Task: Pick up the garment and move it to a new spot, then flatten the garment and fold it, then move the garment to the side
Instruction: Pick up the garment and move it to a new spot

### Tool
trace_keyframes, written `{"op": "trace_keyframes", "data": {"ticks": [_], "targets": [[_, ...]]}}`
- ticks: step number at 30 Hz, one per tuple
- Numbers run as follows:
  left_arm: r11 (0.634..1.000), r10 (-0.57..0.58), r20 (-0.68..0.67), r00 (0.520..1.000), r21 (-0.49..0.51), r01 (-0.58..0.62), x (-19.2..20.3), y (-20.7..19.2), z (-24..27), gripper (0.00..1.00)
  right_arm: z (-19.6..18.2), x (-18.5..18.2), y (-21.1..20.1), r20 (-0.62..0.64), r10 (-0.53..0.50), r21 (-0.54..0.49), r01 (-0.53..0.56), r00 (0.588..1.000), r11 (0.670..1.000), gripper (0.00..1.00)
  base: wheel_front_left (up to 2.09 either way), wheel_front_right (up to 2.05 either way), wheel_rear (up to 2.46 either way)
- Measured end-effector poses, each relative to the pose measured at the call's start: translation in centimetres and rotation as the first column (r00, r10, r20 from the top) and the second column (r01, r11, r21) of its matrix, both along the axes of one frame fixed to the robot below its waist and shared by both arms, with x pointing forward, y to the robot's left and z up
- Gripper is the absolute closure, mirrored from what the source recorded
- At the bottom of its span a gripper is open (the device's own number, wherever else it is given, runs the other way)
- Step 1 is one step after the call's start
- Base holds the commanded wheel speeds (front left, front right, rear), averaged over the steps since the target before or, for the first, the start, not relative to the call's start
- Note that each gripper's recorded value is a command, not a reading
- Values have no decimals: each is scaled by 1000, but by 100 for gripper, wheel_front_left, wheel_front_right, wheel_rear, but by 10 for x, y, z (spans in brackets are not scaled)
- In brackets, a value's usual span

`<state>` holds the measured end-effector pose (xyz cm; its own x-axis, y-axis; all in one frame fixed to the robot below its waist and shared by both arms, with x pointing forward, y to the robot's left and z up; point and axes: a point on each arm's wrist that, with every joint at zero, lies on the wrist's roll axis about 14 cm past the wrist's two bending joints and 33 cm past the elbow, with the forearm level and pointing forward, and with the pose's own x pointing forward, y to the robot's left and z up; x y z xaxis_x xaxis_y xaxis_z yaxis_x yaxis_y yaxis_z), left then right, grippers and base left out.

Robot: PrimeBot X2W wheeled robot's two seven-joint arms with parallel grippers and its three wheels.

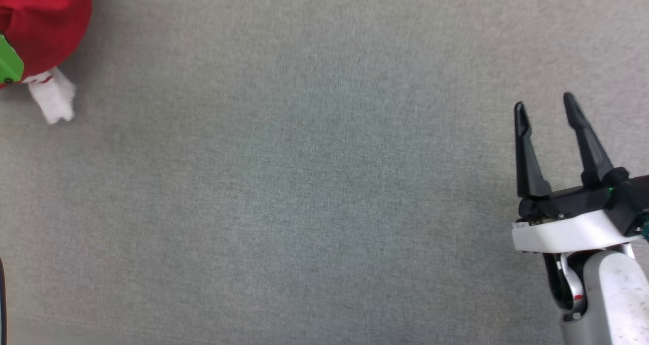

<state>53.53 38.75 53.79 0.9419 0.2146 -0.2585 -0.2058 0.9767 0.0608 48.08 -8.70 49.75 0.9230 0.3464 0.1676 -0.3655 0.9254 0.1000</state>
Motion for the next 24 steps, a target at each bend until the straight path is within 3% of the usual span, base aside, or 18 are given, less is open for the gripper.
{"op": "trace_keyframes", "data": {"ticks": [9, 19, 24], "targets": [[971, -209, 196, 958, 159, 179, -7, -57, 86, 100, 47, -26, -5, 77, -46, 43, 43, 996, 998, 0, 0, 0, 0], [831, -548, 281, 788, 291, 475, -4, -192, 130, 100, 74, -53, -48, 123, -170, 58, 164, 978, 985, 0, 0, 0, 0], [722, -689, 333, 644, 390, 572, -5, -262, 158, 100, 81, -67, -72, 132, -236, 73, 228, 963, 971, 0, 0, 0, 0]]}}
